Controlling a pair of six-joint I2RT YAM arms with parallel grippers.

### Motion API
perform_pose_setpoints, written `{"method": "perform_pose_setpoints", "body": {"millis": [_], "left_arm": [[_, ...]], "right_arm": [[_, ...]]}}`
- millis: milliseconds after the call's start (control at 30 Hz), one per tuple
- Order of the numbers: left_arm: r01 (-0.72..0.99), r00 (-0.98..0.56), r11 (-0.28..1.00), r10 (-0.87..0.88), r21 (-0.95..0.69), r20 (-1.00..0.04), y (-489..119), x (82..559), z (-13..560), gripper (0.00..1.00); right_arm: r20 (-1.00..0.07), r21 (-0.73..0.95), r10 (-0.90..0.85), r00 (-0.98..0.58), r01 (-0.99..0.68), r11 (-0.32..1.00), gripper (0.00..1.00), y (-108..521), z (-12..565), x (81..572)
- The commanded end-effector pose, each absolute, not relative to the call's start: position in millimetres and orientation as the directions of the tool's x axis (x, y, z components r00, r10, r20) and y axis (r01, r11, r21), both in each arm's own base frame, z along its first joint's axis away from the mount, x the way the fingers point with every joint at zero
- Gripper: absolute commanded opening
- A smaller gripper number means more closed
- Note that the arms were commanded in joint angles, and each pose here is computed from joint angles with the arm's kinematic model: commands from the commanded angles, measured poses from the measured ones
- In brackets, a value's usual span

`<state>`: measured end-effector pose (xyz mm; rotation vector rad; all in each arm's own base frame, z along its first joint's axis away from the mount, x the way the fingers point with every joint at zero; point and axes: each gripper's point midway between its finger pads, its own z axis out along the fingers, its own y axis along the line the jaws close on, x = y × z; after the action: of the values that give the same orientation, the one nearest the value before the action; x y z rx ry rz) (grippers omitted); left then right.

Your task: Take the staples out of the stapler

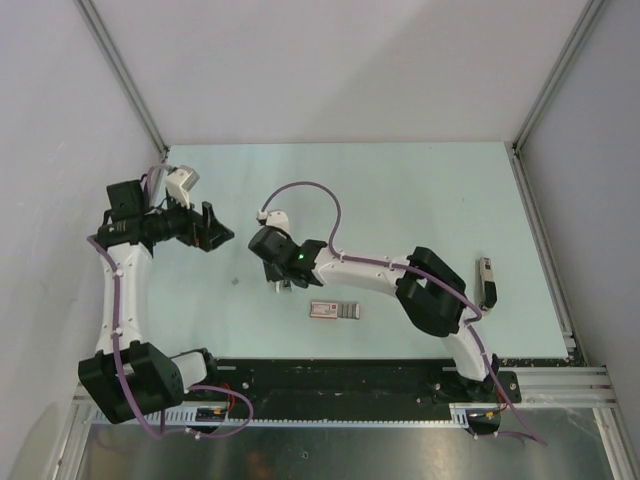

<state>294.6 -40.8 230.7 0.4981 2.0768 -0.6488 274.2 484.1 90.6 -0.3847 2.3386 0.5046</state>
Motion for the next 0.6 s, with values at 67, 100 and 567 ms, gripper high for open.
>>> {"method": "perform_pose_setpoints", "body": {"millis": [67,100,567], "left_arm": [[0.596,-0.517,0.759,0.113,-0.262,-0.849,-48.2,286.1,229.7,1.00],[0.602,-0.523,0.753,0.121,-0.265,-0.844,-51.8,286.1,226.8,1.00],[0.737,-0.475,0.672,0.449,-0.063,-0.757,-167.3,318.4,172.9,1.00]], "right_arm": [[-0.731,0.211,-0.063,-0.680,-0.312,0.926,0.17,441.9,123.8,305.0],[-0.740,0.204,-0.045,-0.671,-0.288,0.936,0.26,427.1,131.0,311.8],[-0.704,0.053,0.331,-0.629,0.418,0.907,0.99,91.7,188.4,314.2]]}}
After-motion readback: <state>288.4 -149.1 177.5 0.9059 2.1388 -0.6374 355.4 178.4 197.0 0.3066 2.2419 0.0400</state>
